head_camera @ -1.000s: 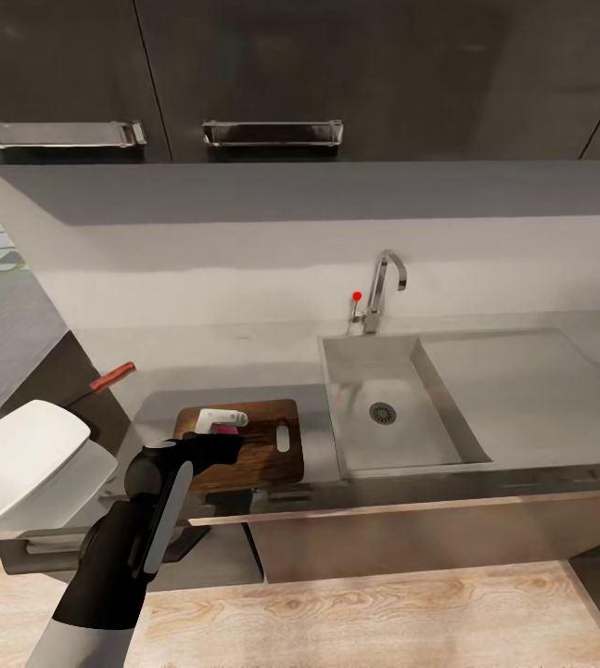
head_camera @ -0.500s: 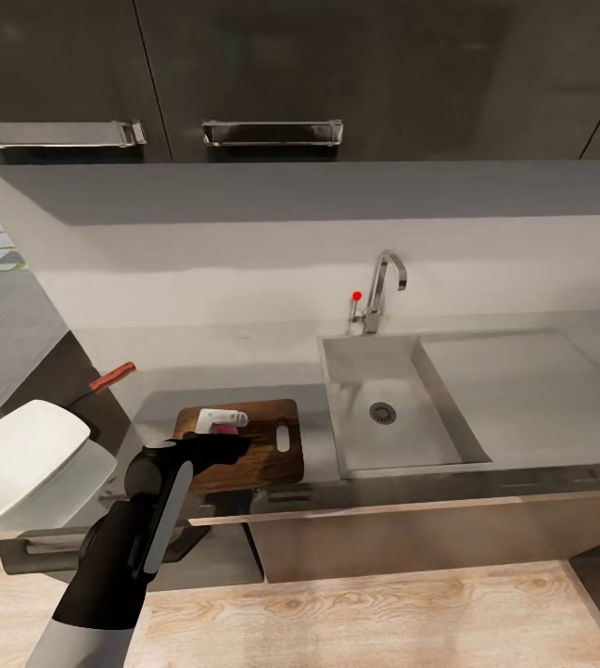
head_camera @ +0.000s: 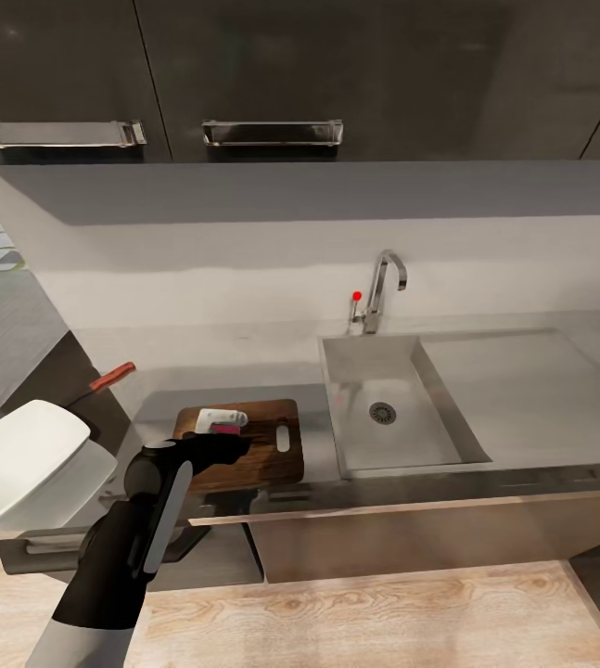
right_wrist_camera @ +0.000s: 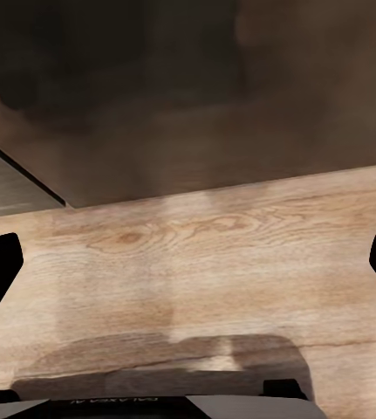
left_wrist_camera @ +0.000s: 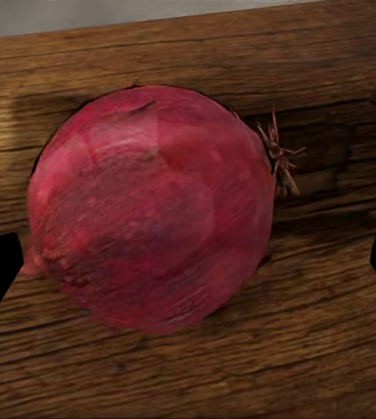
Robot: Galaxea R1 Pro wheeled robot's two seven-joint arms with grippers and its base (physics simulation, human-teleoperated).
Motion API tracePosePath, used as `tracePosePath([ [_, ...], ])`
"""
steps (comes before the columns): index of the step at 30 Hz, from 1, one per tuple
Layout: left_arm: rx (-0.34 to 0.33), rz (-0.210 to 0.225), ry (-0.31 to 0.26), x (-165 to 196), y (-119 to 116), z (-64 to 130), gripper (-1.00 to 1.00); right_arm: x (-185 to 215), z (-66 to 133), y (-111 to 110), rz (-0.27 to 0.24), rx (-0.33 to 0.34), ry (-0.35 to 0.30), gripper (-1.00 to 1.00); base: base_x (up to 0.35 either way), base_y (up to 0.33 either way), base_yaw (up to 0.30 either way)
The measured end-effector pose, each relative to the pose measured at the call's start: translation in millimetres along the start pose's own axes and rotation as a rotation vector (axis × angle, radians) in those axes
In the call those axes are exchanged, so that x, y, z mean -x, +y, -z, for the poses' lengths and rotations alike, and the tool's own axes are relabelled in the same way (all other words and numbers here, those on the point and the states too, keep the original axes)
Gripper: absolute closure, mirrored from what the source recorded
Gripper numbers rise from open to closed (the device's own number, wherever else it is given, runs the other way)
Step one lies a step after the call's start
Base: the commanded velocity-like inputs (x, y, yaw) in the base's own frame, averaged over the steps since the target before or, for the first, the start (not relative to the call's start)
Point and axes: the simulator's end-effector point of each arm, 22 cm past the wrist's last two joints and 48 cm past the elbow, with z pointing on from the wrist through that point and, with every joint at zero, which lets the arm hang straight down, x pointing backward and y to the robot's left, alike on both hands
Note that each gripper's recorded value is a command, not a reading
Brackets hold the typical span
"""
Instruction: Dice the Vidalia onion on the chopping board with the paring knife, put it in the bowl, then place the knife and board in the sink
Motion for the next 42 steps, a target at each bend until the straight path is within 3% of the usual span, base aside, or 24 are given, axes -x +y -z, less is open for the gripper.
tracePosePath([
  [16, 0.001, 0.0, -0.007, 3.2, 0.0, 2.7, -1.0, 2.8, -0.5, 0.9, 0.0, 0.004, -0.007, -1.0, -0.03, 0.0, -0.022],
  [42, 0.003, -0.006, -0.026, 11.5, -0.3, 10.7, -1.0, 10.6, -1.7, 1.8, 0.001, 0.006, -0.027, -1.0, -0.334, 0.0, -0.032],
])
